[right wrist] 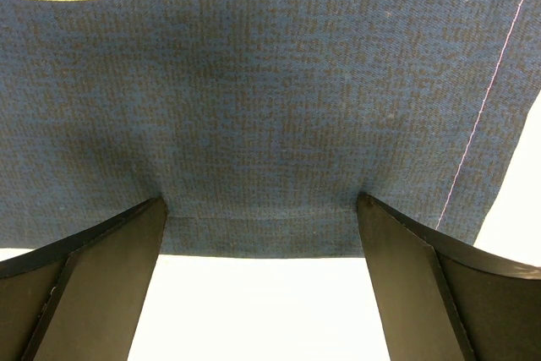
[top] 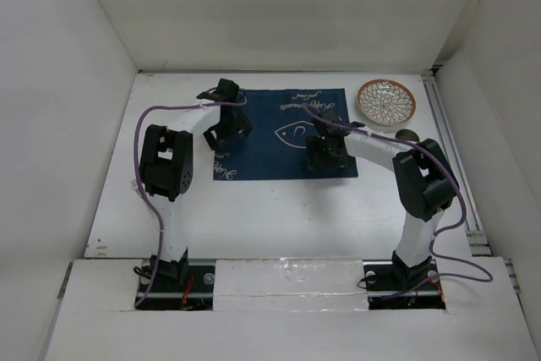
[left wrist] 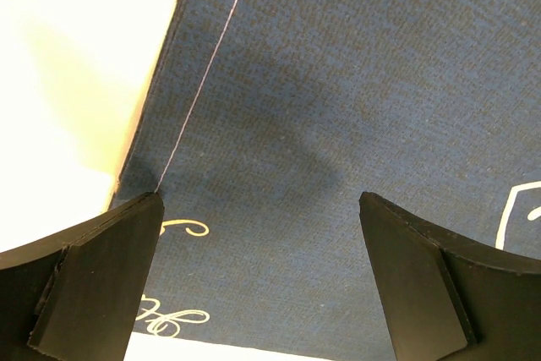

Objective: Set the dinner table for one person

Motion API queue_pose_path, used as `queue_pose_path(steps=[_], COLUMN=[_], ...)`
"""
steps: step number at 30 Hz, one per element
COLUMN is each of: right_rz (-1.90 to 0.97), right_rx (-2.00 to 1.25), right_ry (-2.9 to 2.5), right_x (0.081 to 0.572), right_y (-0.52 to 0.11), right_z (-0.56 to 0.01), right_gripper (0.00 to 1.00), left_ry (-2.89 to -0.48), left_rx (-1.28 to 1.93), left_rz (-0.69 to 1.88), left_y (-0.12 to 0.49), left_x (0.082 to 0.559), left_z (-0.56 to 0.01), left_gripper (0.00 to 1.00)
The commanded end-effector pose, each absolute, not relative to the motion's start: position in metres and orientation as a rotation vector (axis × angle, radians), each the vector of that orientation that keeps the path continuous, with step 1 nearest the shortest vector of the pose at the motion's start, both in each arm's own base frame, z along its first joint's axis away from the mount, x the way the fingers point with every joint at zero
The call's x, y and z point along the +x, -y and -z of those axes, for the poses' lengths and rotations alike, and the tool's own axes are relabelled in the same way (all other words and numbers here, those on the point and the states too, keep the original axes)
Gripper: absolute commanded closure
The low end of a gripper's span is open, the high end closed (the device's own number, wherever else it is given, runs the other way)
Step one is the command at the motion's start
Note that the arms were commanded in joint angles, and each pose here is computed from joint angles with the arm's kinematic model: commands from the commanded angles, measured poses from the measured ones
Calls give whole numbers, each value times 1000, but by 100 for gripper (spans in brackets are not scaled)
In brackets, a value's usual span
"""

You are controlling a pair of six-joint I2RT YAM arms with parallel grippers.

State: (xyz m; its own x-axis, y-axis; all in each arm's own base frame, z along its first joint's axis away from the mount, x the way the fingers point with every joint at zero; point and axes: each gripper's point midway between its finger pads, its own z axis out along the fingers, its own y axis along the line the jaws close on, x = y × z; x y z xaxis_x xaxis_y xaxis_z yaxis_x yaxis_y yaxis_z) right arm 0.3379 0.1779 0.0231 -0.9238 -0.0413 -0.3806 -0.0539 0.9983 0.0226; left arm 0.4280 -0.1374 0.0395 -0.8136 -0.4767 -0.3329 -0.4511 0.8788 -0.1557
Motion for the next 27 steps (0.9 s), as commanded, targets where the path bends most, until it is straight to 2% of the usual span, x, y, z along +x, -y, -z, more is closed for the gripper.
queue_pose_path(steps=[1,9,15,24,27], right_rz=[-67,-55,-27,-30,-75], right_rx=[-52,-32,41,148,216], right_ry=[-2814,-2786,-2719,-2549,-2443], right_x=[318,327,344,402,440], right_y=[-180,-178,-169,-143,-117], right_z=[-17,-29,-62,-128,-163], right_gripper=[0,0,0,0,0], left_ry=[-2672,-2660,-2578,-2440,-2406], left_rx=[-679,-675,-651,-607,-600], left_rz=[80,106,166,338,359], left_y=[131,133,136,151,149], left_x=[432,432,443,457,451], left_z=[-51,-57,-98,-166,-190], left_gripper=[0,0,0,0,0])
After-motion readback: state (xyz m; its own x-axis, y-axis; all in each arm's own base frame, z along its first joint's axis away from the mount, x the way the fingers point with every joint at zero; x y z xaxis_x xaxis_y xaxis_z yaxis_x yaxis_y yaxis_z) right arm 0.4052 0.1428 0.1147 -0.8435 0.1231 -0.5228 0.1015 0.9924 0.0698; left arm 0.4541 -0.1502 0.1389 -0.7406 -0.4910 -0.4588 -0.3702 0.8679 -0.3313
